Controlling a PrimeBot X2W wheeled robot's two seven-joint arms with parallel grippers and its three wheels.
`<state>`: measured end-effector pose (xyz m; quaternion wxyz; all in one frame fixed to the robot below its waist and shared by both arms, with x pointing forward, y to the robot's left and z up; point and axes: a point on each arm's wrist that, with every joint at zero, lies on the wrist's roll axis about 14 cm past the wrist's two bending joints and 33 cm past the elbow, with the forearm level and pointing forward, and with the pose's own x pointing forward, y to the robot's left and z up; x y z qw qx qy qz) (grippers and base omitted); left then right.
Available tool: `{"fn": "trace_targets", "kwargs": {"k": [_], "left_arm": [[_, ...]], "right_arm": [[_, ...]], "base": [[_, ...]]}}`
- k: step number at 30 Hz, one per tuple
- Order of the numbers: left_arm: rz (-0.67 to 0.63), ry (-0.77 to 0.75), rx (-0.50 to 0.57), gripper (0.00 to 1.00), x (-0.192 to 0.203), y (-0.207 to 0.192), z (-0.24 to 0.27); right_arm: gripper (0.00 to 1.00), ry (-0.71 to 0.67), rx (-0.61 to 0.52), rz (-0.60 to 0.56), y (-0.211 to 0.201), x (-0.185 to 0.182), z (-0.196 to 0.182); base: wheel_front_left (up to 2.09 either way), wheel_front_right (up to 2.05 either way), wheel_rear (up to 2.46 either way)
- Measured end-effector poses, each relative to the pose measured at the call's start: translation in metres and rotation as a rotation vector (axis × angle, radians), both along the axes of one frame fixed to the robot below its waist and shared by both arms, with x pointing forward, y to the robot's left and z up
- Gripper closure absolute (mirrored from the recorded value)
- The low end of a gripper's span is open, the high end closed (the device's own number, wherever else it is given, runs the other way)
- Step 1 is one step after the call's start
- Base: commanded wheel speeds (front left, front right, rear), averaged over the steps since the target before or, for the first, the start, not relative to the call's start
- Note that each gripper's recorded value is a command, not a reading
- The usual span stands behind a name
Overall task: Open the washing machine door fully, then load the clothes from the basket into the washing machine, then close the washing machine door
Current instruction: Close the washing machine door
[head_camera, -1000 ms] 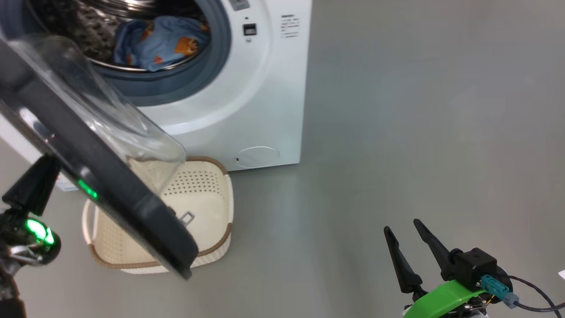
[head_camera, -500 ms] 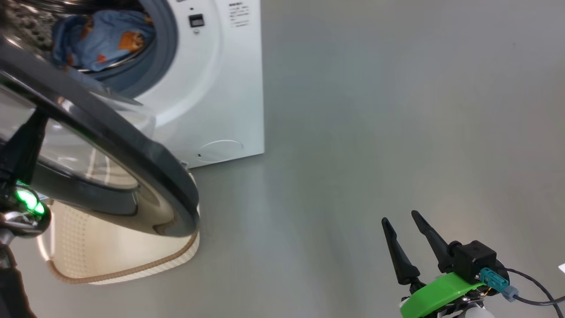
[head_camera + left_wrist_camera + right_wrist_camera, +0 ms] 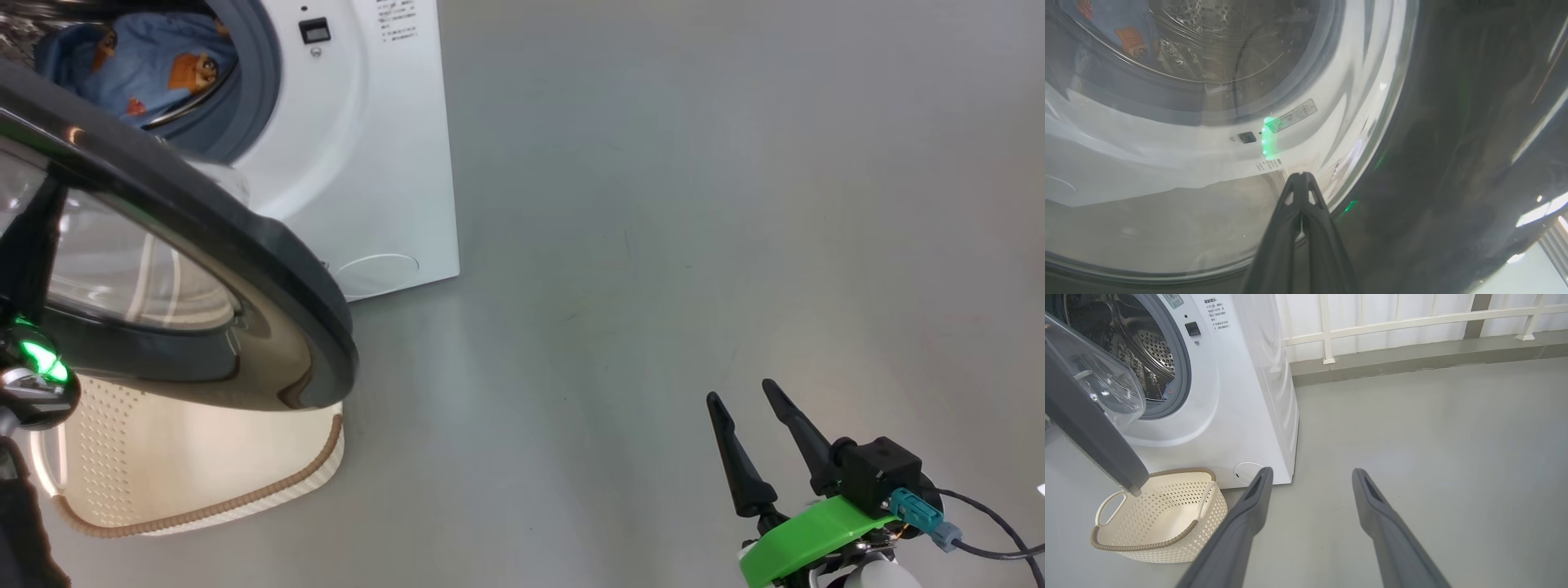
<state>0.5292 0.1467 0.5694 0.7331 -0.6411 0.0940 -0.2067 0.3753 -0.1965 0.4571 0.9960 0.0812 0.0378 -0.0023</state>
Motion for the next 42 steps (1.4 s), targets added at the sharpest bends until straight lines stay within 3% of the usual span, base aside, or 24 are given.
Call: {"fn": "trace_targets", "kwargs": {"k": [16,24,25,26,28,29,30,42], "left_arm": [[0.078,-0.025,0.048,1.00,-0.020,0.023,0.010],[0.188,-0.101,0.129,1.00,-0.042,0.044,0.033],[0.204,-0.111,0.136,0.93,-0.045,0.047,0.036],[0.214,-0.119,0.140,0.75,-0.048,0.048,0.038],[0.239,-0.134,0.159,0.50,-0.053,0.052,0.042],[0.250,-0.143,0.171,0.08,-0.055,0.054,0.045],[0.263,-0.154,0.180,0.00,-0.057,0.056,0.047],[0.365,-0.228,0.358,0.00,-0.073,0.060,0.049]], "right_arm": [[0.00,-0.034,0.012,0.054,0.018,0.009,0.009],[0.00,-0.073,0.011,0.086,0.027,0.010,0.022],[0.00,-0.078,0.011,0.090,0.029,0.010,0.024],[0.00,-0.083,0.011,0.093,0.030,0.009,0.026],[0.00,-0.085,0.013,0.098,0.032,0.007,0.027],[0.00,-0.083,0.013,0.101,0.032,0.005,0.026],[0.00,-0.084,0.013,0.103,0.033,0.004,0.026],[0.00,-0.086,0.013,0.112,0.036,0.002,0.027]], "base": [[0.00,0.00,0.00],[0.00,0.00,0.00],[0.00,0.00,0.00],[0.00,0.00,0.00],[0.00,0.00,0.00],[0.00,0.00,0.00],[0.00,0.00,0.00],[0.00,0.00,0.00]]}}
